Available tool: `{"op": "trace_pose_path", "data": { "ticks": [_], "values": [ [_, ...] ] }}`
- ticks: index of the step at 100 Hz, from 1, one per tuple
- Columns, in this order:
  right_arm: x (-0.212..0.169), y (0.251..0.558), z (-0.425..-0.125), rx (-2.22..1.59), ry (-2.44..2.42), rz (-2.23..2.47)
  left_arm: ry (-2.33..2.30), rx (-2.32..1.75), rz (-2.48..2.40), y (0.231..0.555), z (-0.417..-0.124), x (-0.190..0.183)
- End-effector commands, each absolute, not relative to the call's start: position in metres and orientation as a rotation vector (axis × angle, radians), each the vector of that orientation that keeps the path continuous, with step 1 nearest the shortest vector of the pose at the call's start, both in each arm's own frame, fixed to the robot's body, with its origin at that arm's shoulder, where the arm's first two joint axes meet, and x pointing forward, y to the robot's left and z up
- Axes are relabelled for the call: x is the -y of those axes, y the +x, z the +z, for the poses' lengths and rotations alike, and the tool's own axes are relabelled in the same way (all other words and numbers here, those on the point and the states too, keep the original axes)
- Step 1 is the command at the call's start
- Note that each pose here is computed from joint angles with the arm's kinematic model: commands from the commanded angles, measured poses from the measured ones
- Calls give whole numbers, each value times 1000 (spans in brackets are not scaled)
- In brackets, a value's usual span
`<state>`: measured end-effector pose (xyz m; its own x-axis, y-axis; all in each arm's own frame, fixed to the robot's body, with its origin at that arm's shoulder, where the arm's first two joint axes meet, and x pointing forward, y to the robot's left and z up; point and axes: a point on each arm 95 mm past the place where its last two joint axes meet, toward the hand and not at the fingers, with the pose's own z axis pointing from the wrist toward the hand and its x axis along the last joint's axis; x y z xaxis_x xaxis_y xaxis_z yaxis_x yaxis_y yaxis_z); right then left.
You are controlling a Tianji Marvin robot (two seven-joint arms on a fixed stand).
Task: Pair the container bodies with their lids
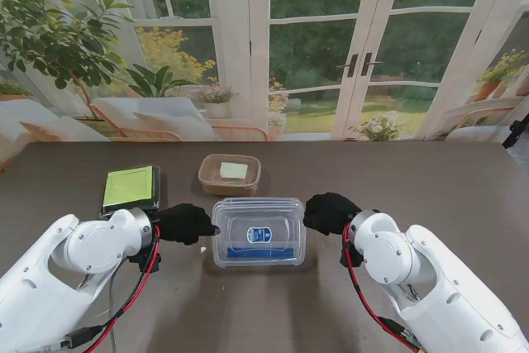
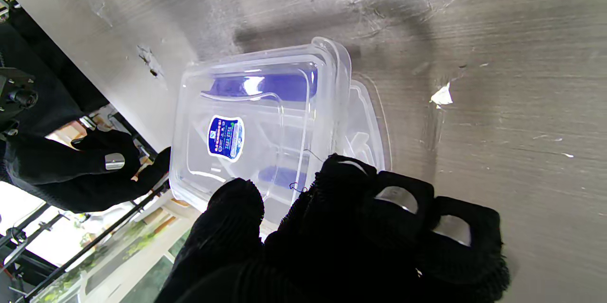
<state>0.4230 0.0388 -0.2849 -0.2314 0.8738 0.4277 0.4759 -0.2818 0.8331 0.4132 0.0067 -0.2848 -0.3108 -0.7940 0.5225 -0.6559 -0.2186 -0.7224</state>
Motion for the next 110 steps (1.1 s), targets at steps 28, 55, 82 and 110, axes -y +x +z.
{"op": "trace_pose_path", "data": {
  "ticks": [28,55,82,110],
  "values": [
    [-56,439,-284,-1641,1698,1508,-1819,-1895,-1557,430,-286,-7],
    [-58,453,-291,-1643,1733,1467,-1861,-1894,-1549,443,-289,-12],
    [-59,464,-298,-1631,1752,1443,-1887,-1899,-1557,456,-292,-12],
    [-59,472,-301,-1620,1758,1428,-1904,-1905,-1553,464,-293,-11]
  ]
}}
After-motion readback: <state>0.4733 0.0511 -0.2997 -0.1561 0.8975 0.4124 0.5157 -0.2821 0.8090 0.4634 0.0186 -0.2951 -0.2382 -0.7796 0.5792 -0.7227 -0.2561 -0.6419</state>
